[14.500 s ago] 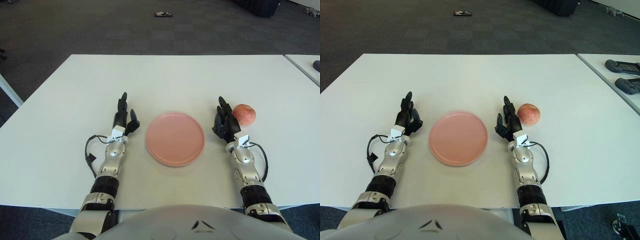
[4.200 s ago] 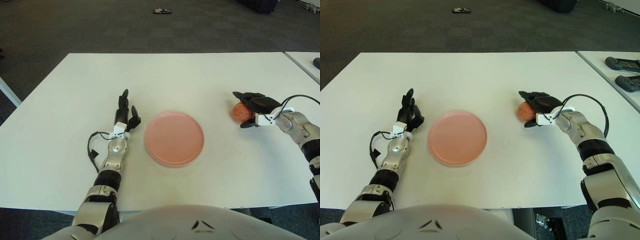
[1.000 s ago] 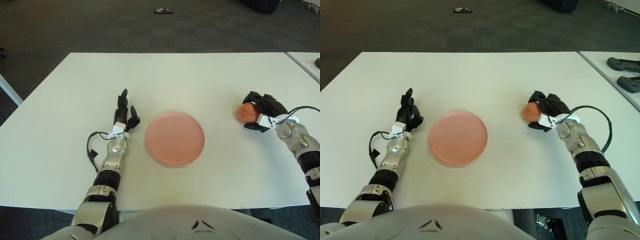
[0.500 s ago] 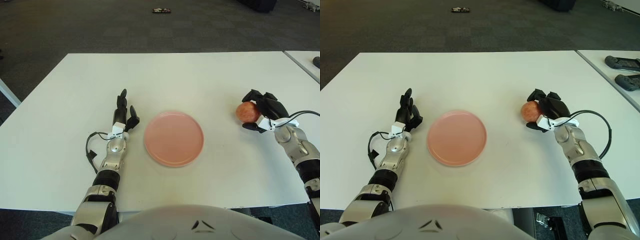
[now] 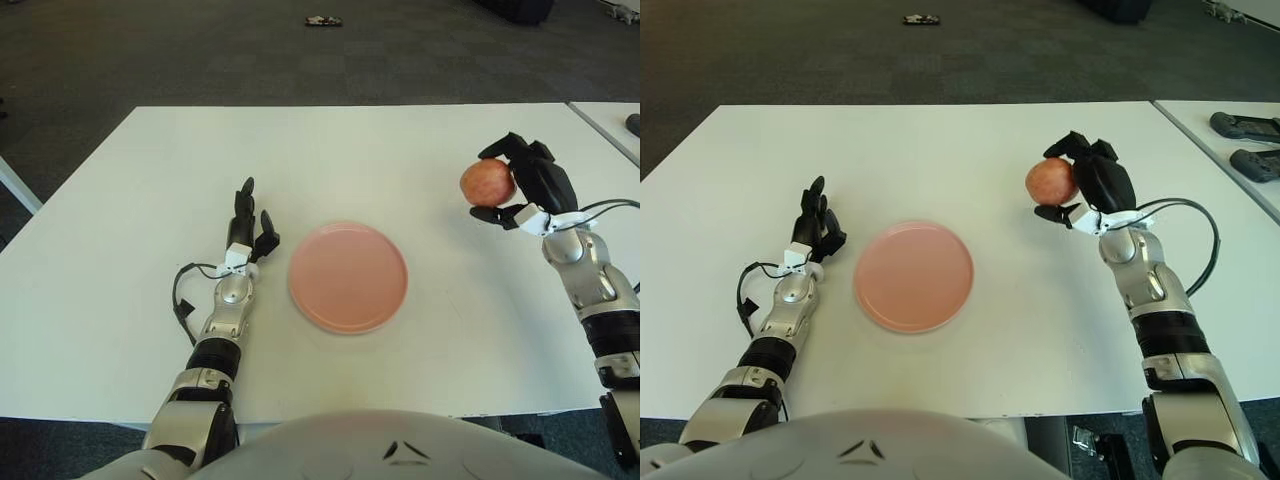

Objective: Put the apple into the plate.

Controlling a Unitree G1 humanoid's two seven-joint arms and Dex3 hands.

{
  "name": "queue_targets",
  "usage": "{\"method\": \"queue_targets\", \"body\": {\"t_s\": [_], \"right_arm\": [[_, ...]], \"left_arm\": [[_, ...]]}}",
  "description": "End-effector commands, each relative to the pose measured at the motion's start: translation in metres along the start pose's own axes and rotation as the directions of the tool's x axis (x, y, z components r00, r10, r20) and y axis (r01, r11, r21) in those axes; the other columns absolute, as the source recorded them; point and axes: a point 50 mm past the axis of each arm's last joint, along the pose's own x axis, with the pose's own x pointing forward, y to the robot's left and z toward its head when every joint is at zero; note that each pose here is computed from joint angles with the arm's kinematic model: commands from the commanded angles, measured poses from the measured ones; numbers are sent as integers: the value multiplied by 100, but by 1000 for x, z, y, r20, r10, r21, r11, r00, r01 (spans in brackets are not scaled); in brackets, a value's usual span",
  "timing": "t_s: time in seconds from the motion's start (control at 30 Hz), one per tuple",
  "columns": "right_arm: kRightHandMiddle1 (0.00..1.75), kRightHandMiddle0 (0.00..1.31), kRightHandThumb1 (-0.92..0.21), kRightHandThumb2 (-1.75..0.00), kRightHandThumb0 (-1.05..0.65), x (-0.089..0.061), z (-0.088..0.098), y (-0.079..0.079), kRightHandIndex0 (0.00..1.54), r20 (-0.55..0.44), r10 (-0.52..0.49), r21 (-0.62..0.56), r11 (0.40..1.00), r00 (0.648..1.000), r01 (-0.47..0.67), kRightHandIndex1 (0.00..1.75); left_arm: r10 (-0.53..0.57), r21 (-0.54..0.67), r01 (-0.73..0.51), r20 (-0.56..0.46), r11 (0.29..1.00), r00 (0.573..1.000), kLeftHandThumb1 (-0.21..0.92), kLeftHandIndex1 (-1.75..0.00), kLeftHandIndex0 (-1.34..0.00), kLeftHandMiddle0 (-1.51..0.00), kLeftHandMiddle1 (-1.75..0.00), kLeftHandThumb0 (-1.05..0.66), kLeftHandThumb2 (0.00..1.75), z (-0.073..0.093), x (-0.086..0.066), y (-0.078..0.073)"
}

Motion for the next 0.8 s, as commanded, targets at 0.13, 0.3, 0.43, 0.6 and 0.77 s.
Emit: {"method": "queue_targets", "body": {"t_s": [0.13,0.3,0.43,0.6,0.77], "right_arm": [[175,106,-28,-135,-9,10,39,-9,128,102,-129,182,977,986,109,175],[175,105,-29,-133,-10,8,51,-9,128,118,-142,215,970,983,115,175],[175,105,-30,-132,-10,11,64,-5,128,146,-131,265,960,981,89,175],[175,106,-30,-132,-9,10,75,12,129,196,-114,335,941,974,43,175],[175,107,-30,-132,-10,2,95,18,129,268,-111,357,934,957,8,175]], "left_arm": [[5,1,-5,-28,1000,1000,92,-46,0,-19,-1,-82,100,-5,-1,1],[3,6,-3,-26,1000,1000,92,-45,0,-19,0,-82,100,-5,-2,0],[4,7,-4,-28,1000,1000,92,-44,0,-18,0,-82,101,-5,-2,0],[9,2,-9,-28,1000,1000,92,-43,0,-18,0,-82,101,-5,-2,0],[11,5,-10,-27,1000,1000,92,-44,0,-19,0,-82,101,-5,-3,0]]}}
